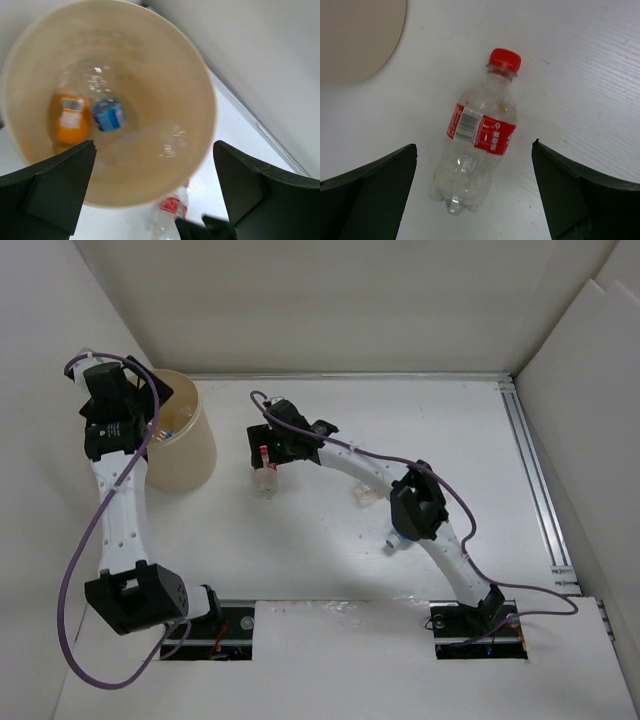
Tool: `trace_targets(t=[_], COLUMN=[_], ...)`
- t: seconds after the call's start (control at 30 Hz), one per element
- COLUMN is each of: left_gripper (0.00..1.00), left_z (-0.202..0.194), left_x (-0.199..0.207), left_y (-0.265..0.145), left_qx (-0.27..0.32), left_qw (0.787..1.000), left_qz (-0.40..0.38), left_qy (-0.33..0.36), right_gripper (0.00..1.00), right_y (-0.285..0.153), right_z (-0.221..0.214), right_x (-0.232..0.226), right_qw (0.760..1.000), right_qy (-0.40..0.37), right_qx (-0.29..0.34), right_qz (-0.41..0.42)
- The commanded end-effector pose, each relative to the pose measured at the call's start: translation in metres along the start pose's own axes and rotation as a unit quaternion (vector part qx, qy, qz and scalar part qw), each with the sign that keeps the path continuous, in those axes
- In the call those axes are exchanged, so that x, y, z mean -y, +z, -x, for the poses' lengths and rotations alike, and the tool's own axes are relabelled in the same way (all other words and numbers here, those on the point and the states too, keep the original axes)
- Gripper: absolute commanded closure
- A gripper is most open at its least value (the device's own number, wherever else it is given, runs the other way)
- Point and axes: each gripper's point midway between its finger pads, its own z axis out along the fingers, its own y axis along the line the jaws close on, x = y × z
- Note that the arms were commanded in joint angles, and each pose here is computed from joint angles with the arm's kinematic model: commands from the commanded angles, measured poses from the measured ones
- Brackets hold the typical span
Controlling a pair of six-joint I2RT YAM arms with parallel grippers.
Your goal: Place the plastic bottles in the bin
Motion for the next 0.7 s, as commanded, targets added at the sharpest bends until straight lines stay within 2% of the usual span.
trace_targets(t=[0.0,0.1,0.2,0.23,0.33,0.4,0.47,0.5,0.57,0.6,0.63,0.67], left_gripper=[0.0,0.0,0.0,0.0,0.0,0.0,0.0,0.0,0.0,0.0,0.0,0.0], left_z=[0.013,-0.005,-0.01,-0.002,-0.011,-0.025,-0.027,-0.04,-0.052,-0.065,-0.074,-0.084], left_x=[0.038,0.043,0.048,0.053,0.064,0.07,0.073,0.074,0.075,0.08,0.087,0.092], left_y=[-0.047,-0.059,-0.079,-0.094,-0.111,-0.118,-0.127,-0.124,-0.123,-0.127,-0.132,-0.131], left_qx=[0.029,0.004,0.004,0.021,0.005,-0.022,-0.021,-0.039,-0.056,-0.078,-0.093,-0.11], left_qw=[0.993,0.988,0.982,0.978,0.968,0.959,0.953,0.947,0.94,0.925,0.914,0.906], left_qz=[-0.112,-0.151,-0.186,-0.205,-0.251,-0.281,-0.302,-0.316,-0.333,-0.368,-0.392,-0.406], left_qy=[0.012,0.015,0.018,0.018,0.021,0.026,0.029,0.037,0.044,0.049,0.049,0.049], right_gripper=[0.0,0.0,0.0,0.0,0.02,0.18,0.37,0.55,0.7,0.86,0.95,0.97], right_y=[0.006,0.027,0.038,0.043,0.053,0.056,0.058,0.058,0.054,0.051,0.047,0.046], right_z=[0.016,0.007,-0.008,-0.013,-0.027,-0.03,-0.038,-0.044,-0.041,-0.036,-0.029,-0.033], right_x=[0.004,0.012,0.016,0.018,0.019,0.024,0.026,0.023,0.025,0.031,0.037,0.045], right_qw=[1.0,0.999,0.999,0.999,0.999,0.998,0.998,0.997,0.997,0.997,0.997,0.997], right_qy=[0.007,0.015,0.019,0.023,0.028,0.032,0.032,0.033,0.042,0.046,0.05,0.054], right_qx=[0.019,0.004,-0.016,-0.021,-0.039,-0.045,-0.056,-0.068,-0.065,-0.061,-0.054,-0.055], right_qz=[-0.024,-0.029,-0.029,-0.032,-0.026,-0.025,-0.025,-0.013,-0.01,-0.013,-0.014,-0.018])
